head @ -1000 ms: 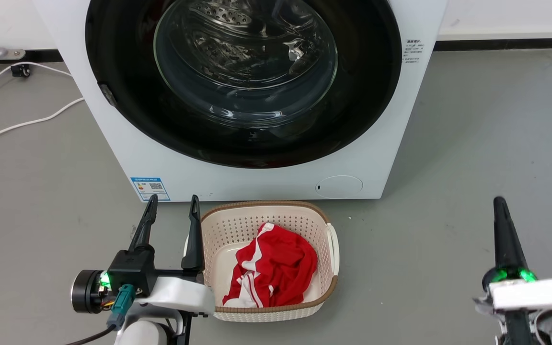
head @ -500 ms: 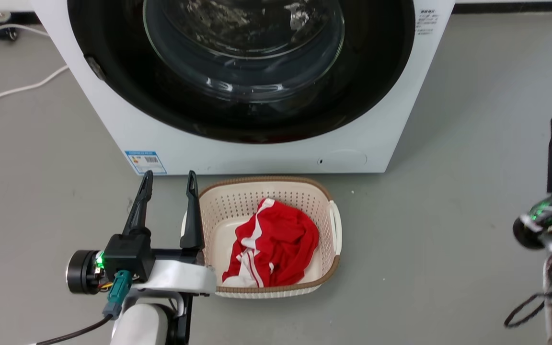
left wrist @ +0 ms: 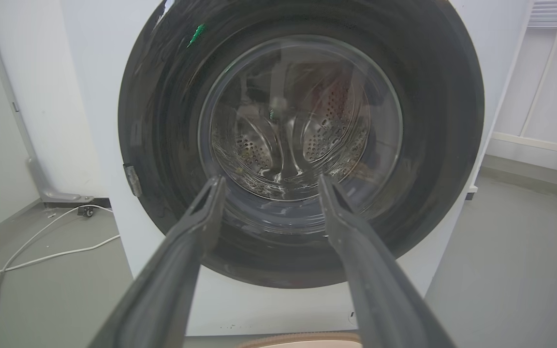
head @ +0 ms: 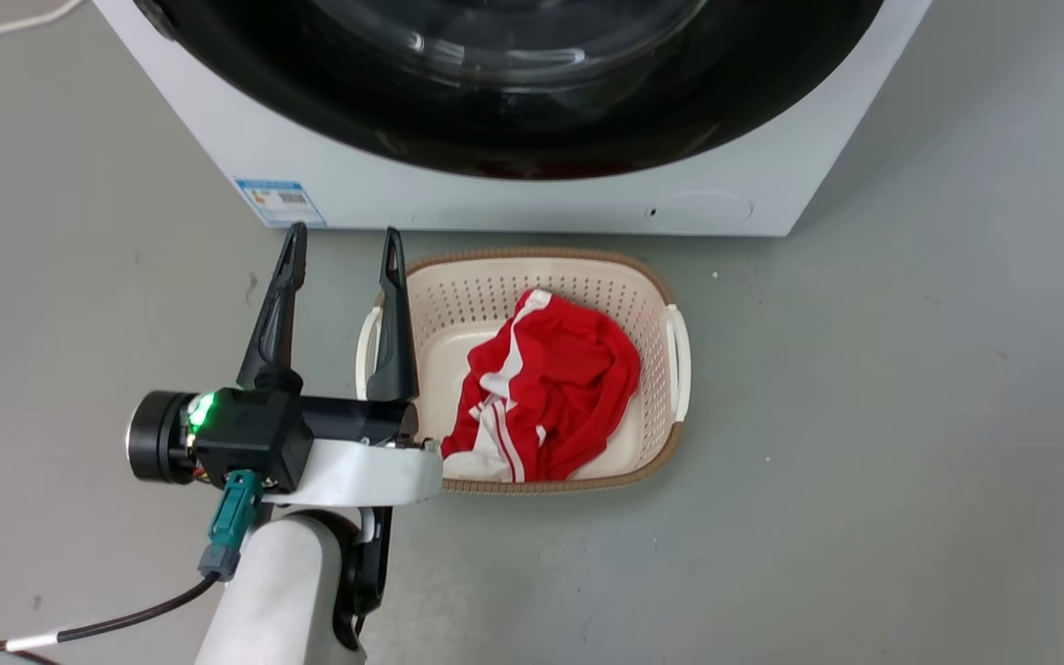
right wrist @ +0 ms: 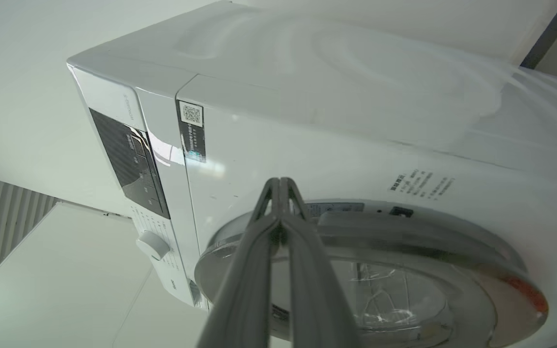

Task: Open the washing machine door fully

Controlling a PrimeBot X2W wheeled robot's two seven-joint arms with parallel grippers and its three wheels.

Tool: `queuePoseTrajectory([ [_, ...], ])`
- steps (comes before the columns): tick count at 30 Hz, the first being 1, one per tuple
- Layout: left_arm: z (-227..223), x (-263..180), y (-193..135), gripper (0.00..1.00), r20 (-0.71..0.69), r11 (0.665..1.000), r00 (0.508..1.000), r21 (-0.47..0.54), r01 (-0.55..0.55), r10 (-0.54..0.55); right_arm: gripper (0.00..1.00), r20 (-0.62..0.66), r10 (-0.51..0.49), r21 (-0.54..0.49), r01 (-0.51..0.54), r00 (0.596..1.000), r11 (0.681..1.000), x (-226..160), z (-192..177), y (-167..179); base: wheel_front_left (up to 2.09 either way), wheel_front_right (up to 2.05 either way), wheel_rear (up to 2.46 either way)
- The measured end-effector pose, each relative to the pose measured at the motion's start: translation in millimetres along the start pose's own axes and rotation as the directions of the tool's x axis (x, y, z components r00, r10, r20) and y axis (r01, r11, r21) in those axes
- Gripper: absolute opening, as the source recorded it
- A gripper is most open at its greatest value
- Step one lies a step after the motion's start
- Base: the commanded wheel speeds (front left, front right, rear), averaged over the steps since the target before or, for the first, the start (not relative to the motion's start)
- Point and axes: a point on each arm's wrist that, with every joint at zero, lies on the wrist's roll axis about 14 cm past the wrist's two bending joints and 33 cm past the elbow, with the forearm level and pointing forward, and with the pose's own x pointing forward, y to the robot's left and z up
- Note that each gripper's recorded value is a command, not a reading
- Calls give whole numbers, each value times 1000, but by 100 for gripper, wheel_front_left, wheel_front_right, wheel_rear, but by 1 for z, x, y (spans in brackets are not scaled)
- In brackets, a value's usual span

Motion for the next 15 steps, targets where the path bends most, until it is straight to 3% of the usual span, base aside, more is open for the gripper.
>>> queuePoseTrajectory([
  [7, -15, 11, 2, 100, -13, 1000, 1000, 4, -7, 7, 0, -204, -46, -192, 6, 978, 981, 55, -33, 7, 0, 0, 0],
  [15, -25, 18, 2, 100, -25, 1000, 1000, 7, -3, 3, 0, -397, -172, -374, 12, 902, 927, 89, -81, 1, 0, 0, 0],
])
